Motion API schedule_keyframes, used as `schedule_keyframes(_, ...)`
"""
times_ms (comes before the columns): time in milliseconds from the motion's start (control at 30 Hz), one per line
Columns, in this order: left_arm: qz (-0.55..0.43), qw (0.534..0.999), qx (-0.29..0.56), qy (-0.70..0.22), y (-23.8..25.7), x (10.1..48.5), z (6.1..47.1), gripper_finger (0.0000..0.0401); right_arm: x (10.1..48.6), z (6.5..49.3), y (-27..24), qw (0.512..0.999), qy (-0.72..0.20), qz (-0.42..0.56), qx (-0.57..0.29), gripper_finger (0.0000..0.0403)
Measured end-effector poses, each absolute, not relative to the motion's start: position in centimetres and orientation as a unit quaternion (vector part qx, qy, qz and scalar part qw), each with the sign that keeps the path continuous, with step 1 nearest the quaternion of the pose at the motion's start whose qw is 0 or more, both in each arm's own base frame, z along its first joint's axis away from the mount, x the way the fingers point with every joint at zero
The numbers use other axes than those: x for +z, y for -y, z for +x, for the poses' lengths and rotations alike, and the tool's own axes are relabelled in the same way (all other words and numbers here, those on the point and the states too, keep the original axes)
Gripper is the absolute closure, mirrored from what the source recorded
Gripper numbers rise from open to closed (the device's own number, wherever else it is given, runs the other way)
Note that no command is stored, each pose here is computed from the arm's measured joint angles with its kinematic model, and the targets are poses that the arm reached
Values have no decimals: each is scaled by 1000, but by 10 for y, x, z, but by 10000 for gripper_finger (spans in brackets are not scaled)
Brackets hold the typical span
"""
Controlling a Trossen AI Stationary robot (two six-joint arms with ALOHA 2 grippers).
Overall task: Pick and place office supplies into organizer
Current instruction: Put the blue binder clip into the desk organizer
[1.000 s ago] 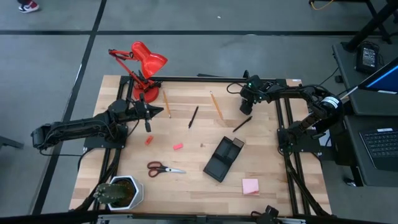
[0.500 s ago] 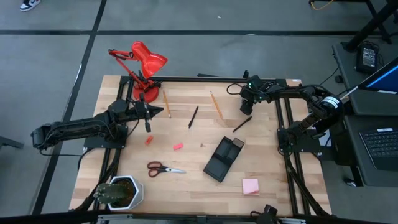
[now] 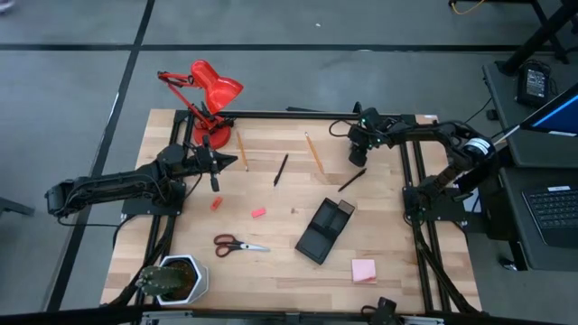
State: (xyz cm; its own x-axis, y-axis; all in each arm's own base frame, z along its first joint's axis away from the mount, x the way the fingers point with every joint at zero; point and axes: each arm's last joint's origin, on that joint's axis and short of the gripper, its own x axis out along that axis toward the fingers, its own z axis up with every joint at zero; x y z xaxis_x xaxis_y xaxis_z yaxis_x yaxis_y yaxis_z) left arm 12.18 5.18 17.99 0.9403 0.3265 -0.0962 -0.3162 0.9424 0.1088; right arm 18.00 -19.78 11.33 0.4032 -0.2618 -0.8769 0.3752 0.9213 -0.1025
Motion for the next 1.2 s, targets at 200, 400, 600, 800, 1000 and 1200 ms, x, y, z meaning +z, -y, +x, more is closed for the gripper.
schedule_keyframes(200,35,984,164,-55,-52,180,122,398,112,181,199,839,-507,55,-188,254)
schedule_keyframes(400,34,984,164,-52,-52,180,122,398,113,182,199,835,-514,66,-188,254)
schedule_keyframes(600,36,985,165,-43,-52,182,122,398,123,186,204,817,-535,96,-191,254)
schedule_keyframes(800,36,985,165,-43,-52,182,122,398,125,186,204,807,-550,104,-187,254)
schedule_keyframes(1000,40,985,164,-44,-52,182,122,398,126,186,204,808,-549,101,-186,254)
schedule_keyframes(1200,40,985,164,-44,-52,182,122,398,126,186,204,809,-554,86,-176,255)
